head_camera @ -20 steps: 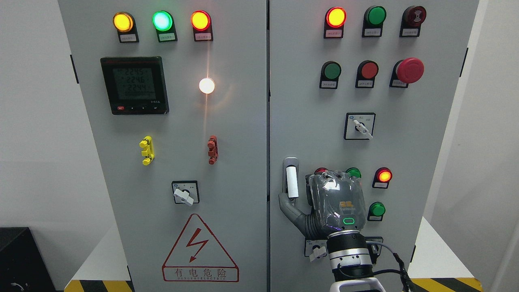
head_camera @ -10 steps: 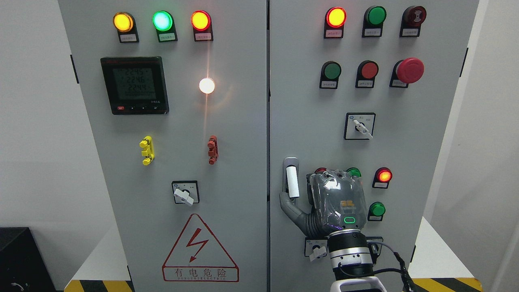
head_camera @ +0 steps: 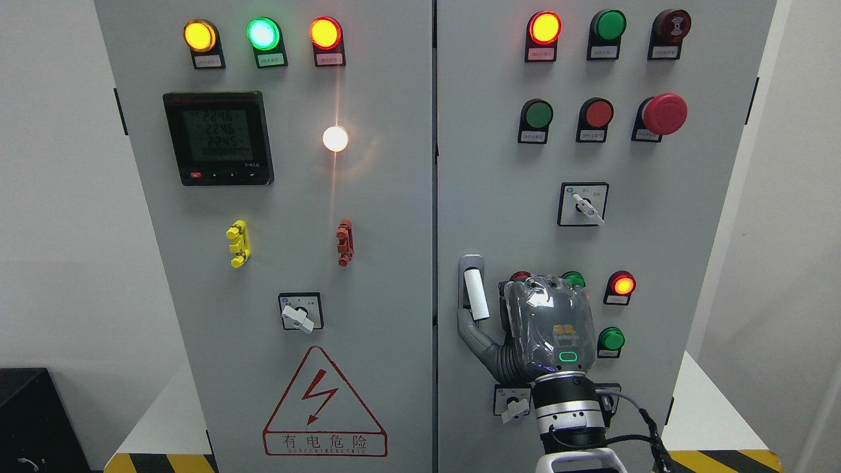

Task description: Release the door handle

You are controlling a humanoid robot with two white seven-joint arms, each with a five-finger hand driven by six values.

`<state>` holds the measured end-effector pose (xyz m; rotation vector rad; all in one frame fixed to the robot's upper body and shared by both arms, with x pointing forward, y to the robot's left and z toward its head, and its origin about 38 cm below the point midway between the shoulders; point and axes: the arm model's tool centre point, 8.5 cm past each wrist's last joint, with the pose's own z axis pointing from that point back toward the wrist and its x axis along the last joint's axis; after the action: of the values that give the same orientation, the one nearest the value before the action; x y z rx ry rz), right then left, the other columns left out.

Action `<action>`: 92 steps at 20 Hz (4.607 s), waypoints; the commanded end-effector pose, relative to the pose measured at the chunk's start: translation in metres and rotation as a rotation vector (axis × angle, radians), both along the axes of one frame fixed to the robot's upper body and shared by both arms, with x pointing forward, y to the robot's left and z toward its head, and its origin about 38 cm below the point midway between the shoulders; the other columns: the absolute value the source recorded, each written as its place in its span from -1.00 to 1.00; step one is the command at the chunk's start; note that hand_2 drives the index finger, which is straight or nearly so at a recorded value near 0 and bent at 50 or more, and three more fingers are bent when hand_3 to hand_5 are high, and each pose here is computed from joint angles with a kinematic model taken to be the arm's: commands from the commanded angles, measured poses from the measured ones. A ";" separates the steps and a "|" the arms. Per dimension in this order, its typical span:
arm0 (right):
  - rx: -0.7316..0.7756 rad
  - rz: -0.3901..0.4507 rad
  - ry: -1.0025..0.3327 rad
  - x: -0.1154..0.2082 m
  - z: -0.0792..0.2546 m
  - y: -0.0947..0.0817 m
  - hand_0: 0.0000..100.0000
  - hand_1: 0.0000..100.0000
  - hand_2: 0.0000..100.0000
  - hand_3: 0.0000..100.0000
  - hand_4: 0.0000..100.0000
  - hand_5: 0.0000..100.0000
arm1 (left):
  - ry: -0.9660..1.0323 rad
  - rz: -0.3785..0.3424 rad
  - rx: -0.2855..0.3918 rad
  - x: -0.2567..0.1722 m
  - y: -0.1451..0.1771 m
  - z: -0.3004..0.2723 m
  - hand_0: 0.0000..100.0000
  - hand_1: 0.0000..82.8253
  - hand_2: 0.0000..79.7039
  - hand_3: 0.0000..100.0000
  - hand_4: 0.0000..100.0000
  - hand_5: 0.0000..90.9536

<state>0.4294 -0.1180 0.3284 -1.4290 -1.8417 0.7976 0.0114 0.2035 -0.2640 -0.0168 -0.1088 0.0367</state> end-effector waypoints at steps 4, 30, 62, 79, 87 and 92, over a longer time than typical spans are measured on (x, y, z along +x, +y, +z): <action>0.004 -0.001 -0.008 -0.001 0.001 -0.001 -0.15 -0.27 0.88 1.00 1.00 1.00 | 0.003 -0.003 0.004 0.007 0.001 0.001 -0.76 0.34 -1.00 -1.00 -1.00 -1.00; 0.012 -0.003 -0.021 -0.004 0.000 -0.002 -0.07 -0.22 0.88 1.00 1.00 1.00 | 0.003 -0.003 0.004 0.007 0.001 0.001 -0.76 0.34 -1.00 -1.00 -1.00 -1.00; 0.020 -0.012 -0.042 -0.009 0.002 -0.006 0.04 -0.14 0.88 1.00 1.00 1.00 | 0.003 -0.002 0.004 0.007 0.001 0.001 -0.76 0.34 -1.00 -1.00 -1.00 -1.00; 0.018 -0.018 -0.042 -0.008 0.002 -0.008 0.04 -0.11 0.88 1.00 1.00 1.00 | 0.003 -0.003 0.004 0.007 0.001 0.001 -0.76 0.34 -1.00 -1.00 -1.00 -1.00; 0.019 -0.021 -0.043 -0.008 0.002 -0.009 0.02 -0.07 0.88 1.00 1.00 1.00 | 0.003 -0.003 0.004 0.007 0.001 0.001 -0.76 0.34 -1.00 -1.00 -1.00 -1.00; 0.017 -0.022 -0.042 -0.008 0.002 -0.009 0.03 -0.07 0.88 1.00 1.00 1.00 | 0.002 -0.003 0.004 0.008 0.001 0.001 -0.76 0.34 -1.00 -1.00 -1.00 -1.00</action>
<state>0.4210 -0.1264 0.3308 -1.4618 -1.8611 0.7419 0.0114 0.2035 -0.2640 -0.0168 -0.1088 0.0364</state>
